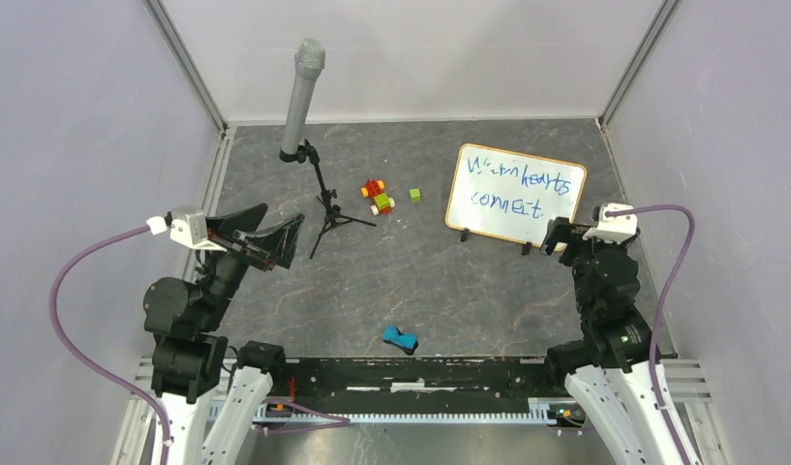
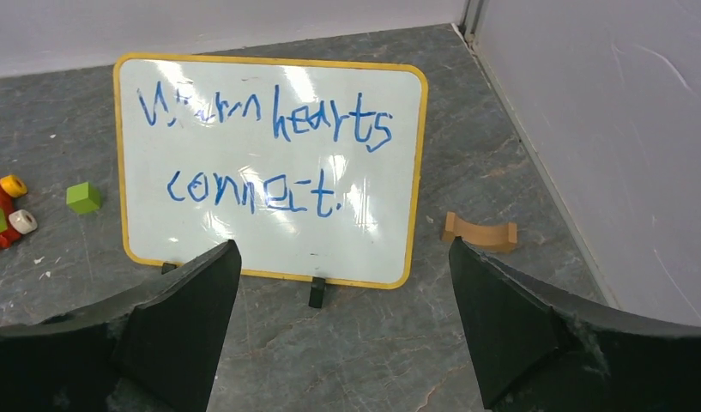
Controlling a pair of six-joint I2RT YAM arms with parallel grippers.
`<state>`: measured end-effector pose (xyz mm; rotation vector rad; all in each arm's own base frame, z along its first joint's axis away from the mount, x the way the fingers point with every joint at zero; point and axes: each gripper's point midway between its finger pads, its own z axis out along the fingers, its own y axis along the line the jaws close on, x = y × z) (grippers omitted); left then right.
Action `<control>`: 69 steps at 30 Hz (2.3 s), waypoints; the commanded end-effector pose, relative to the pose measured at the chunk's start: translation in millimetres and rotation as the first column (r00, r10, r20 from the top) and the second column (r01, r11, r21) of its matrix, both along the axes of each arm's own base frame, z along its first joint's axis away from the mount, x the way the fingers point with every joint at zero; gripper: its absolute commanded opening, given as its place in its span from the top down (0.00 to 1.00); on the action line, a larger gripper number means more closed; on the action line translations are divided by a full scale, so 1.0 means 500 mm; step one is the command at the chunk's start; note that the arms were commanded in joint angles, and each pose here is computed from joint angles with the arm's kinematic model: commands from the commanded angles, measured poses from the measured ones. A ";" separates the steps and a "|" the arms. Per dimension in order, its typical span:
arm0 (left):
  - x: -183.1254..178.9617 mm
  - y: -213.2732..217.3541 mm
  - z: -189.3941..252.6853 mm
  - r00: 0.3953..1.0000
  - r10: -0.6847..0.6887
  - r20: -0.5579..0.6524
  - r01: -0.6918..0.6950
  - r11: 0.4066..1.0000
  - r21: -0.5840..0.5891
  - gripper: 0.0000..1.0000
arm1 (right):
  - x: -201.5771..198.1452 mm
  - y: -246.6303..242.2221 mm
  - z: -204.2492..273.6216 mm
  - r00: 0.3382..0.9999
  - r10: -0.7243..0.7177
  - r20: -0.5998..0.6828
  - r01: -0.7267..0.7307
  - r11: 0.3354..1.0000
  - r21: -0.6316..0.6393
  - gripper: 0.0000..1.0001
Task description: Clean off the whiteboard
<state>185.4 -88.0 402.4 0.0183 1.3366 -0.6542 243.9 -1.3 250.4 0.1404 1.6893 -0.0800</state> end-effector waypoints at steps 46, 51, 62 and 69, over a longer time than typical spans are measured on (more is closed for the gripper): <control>0.037 0.002 -0.276 0.918 0.042 -0.395 0.073 0.959 0.273 0.00 | -0.260 0.706 -0.334 0.328 0.750 -0.575 -0.940 0.319 -0.121 0.27; 0.036 -0.002 -0.278 0.916 0.030 -0.399 0.086 0.959 0.270 0.00 | -0.280 0.732 -0.354 0.270 0.766 -0.583 -0.957 0.282 -0.072 0.29; 0.033 -0.007 -0.278 0.916 0.016 -0.401 0.099 0.959 0.265 0.00 | -0.288 0.731 -0.390 0.250 0.759 -0.601 -0.960 0.277 -0.049 0.39; 0.032 -0.012 -0.281 0.913 0.003 -0.407 0.114 0.958 0.263 0.00 | -0.286 0.723 -0.415 0.257 0.736 -0.627 -0.957 0.284 -0.059 0.38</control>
